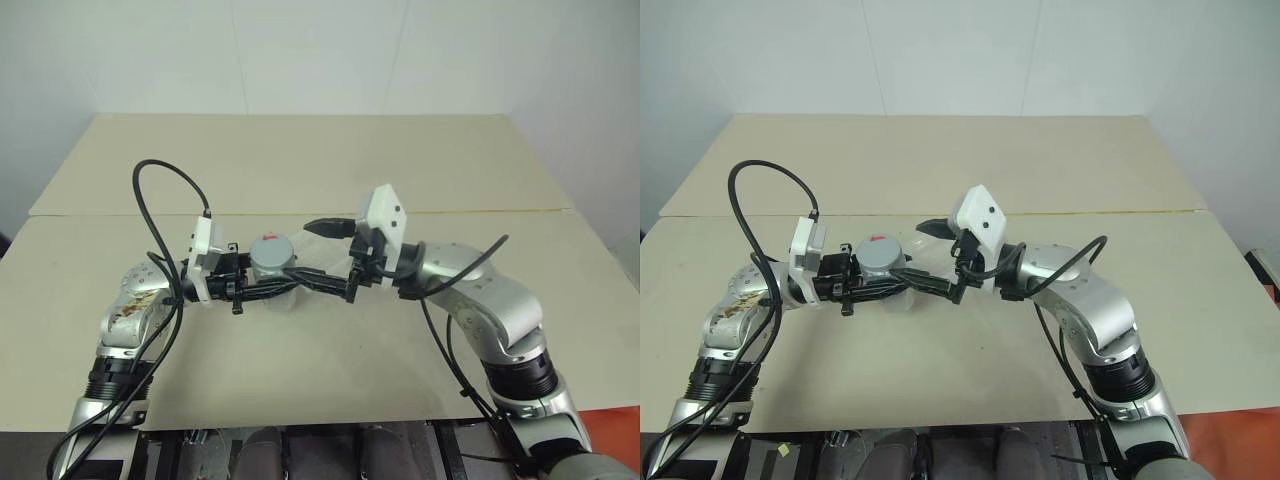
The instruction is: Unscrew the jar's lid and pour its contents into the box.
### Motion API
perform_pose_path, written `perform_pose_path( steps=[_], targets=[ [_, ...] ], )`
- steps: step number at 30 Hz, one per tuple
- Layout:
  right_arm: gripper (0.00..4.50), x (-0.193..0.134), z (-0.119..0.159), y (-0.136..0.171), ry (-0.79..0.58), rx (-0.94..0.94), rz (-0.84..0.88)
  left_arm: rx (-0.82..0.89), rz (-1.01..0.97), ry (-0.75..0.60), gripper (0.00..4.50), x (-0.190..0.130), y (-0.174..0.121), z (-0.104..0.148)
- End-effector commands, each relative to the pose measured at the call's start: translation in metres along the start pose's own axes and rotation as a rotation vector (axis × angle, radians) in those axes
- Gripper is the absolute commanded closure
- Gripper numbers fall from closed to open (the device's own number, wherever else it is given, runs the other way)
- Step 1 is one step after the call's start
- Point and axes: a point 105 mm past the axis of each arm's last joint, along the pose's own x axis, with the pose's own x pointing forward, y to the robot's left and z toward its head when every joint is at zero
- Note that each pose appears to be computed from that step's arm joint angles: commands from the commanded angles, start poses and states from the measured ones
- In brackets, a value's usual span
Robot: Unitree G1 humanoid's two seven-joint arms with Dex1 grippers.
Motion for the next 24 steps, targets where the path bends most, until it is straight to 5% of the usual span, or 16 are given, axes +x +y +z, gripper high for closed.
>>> perform_pose_path(
  steps=[1, 15, 24],
  targets=[
    [0.06, -0.011, 0.009, -0.012, -0.023, -0.032, -0.070, 0.044, -0.043, -0.021, 2.56, 0.003, -0.003, 0.010],
    [0.06, -0.019, 0.021, 0.015, -0.066, -0.053, 0.099, 0.047, -0.041, -0.020, 2.56, 0.002, -0.002, 0.009],
    [0.06, 0.006, 0.032, 0.021, -0.117, -0.050, 0.108, 0.051, -0.045, -0.022, 2.56, 0.005, -0.003, 0.010]
  ],
)
